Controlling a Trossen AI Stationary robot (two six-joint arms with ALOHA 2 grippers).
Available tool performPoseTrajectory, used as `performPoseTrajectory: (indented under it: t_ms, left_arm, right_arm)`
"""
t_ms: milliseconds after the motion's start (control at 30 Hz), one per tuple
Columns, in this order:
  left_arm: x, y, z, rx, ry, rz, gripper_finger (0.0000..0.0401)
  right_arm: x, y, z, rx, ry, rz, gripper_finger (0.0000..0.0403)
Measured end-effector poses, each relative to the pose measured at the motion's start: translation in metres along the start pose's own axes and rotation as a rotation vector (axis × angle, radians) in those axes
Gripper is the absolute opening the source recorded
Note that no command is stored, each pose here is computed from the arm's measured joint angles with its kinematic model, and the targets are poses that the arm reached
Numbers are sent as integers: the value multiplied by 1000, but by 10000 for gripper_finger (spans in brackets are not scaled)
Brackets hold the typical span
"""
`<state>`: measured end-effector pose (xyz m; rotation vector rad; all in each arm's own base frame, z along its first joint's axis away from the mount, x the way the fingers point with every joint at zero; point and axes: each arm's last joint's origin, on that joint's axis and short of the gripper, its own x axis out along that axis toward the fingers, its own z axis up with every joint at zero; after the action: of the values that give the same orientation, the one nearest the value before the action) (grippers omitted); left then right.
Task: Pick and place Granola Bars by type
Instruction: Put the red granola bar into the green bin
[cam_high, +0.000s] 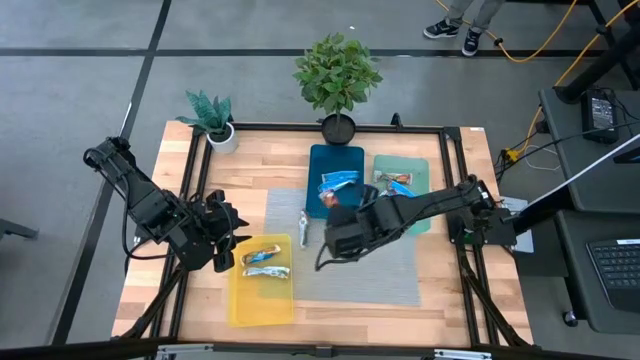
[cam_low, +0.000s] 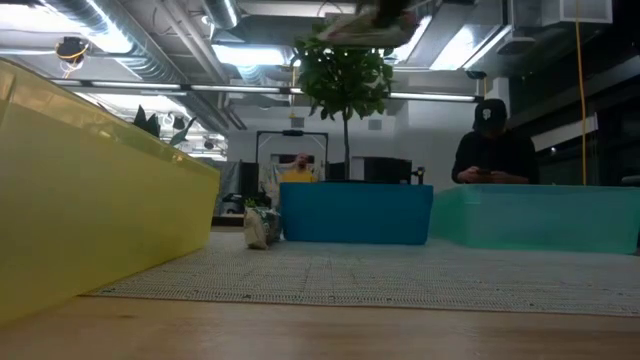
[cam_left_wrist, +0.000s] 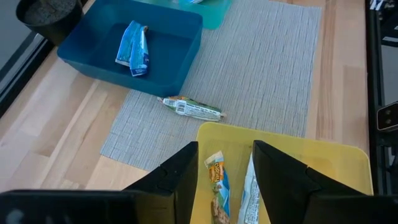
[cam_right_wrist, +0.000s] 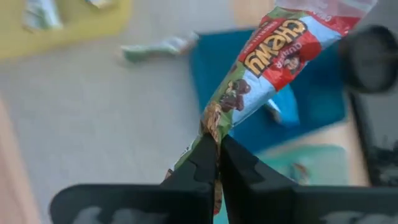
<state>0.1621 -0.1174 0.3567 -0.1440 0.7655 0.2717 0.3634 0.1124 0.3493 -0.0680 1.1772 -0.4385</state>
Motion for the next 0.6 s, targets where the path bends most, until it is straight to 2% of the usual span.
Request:
performPoseTrajectory:
  t_ms: [67,267,433,600]
  left_arm:
    - [0,0,0,0,0,0,145]
    - [0,0,0,0,-3,3,144]
    - [1,0,0,2,-20,21,145]
    - [1,0,1,1,-30,29,144]
  right_arm:
    - [-11,-9,-6,9,-4,-36,16]
    - [-59,-48,-24,84,-157,-48,23]
    - [-85,-88,-61,164,-207,-44,11]
    - [-95,-119,-102,321,-228,-17,27]
